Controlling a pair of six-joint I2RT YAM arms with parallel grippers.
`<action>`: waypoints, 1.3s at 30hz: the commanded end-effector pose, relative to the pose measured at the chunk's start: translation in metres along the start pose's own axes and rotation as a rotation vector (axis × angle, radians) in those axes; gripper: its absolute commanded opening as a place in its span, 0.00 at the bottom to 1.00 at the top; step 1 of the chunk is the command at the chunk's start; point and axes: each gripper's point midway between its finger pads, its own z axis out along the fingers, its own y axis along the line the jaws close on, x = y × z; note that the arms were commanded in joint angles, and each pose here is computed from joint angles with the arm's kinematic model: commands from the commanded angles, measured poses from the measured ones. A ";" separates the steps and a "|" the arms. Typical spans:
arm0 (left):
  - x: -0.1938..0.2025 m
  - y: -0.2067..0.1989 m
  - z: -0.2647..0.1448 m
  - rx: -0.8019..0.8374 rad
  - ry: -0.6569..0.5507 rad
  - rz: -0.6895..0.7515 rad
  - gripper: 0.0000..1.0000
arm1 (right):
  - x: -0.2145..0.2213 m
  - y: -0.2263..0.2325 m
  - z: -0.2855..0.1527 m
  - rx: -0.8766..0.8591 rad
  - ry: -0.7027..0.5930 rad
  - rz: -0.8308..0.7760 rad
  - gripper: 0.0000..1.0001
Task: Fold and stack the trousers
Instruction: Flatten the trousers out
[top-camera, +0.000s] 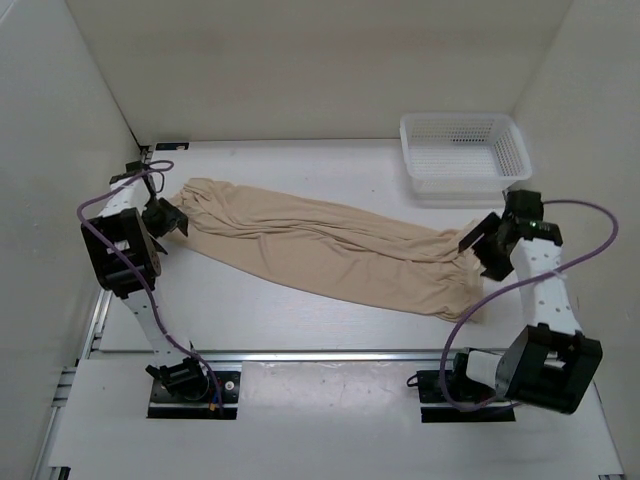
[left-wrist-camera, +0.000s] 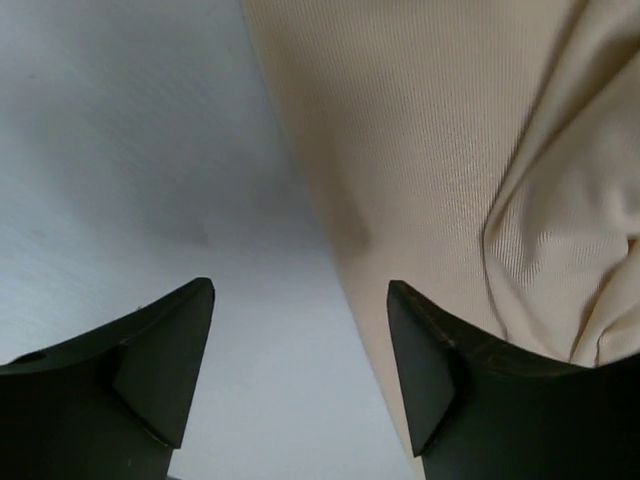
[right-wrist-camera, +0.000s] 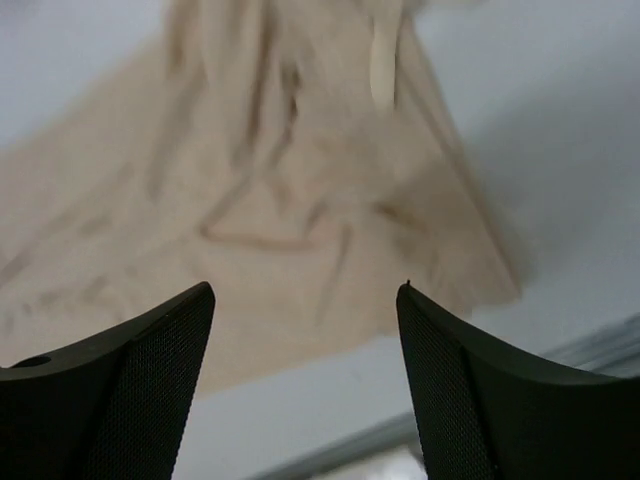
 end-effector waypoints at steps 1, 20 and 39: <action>-0.012 -0.016 0.015 0.053 -0.007 -0.028 0.79 | 0.068 -0.011 -0.017 -0.040 0.173 0.018 0.77; -0.033 -0.029 -0.014 0.126 -0.076 -0.047 0.10 | 0.133 -0.035 0.033 0.052 0.326 0.210 0.59; -0.068 -0.036 -0.135 0.255 -0.267 -0.066 0.10 | 0.036 0.003 0.011 0.141 -0.006 0.029 0.01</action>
